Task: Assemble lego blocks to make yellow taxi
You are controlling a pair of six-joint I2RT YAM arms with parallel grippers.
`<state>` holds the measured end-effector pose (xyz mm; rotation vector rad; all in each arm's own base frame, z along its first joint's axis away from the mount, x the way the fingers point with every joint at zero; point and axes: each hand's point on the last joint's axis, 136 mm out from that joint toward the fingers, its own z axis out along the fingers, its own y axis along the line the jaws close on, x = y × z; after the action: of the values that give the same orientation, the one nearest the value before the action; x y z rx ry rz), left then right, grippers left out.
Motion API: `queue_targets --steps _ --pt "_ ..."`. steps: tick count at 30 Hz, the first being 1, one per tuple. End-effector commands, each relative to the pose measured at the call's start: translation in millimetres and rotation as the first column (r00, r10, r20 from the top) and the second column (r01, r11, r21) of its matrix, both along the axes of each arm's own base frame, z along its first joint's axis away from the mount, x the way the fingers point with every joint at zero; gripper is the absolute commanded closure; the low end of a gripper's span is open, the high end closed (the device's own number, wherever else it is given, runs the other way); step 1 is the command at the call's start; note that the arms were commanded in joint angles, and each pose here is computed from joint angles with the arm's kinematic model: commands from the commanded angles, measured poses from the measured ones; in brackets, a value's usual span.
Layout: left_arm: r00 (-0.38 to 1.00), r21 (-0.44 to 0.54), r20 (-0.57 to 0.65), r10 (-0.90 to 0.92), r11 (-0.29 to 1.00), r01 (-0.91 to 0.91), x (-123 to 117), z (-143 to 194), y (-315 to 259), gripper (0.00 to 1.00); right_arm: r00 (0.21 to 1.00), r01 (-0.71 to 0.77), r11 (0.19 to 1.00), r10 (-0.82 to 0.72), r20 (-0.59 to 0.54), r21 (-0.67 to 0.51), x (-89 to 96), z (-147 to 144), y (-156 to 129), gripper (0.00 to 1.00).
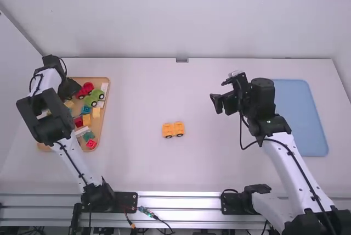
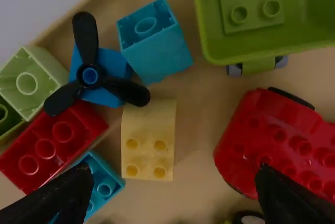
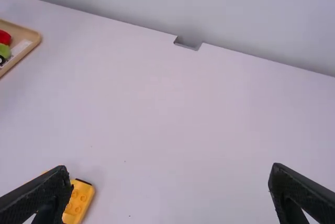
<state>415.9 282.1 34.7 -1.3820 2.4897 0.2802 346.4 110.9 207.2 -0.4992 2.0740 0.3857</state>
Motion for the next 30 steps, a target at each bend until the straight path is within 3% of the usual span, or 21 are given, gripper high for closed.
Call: queue_targets --steps 1,30 --pt "0.998 -0.02 -0.047 0.033 0.999 -0.034 -16 -21 2 0.18 0.999 -0.005 1.0 0.004 0.043 0.008 2.5 19 1 0.01" --pt "0.999 -0.007 -0.015 0.043 0.999 -0.043 -17 -45 2 0.32 0.999 -0.023 1.0 0.023 0.047 -0.008 -0.1 18 11 0.01"
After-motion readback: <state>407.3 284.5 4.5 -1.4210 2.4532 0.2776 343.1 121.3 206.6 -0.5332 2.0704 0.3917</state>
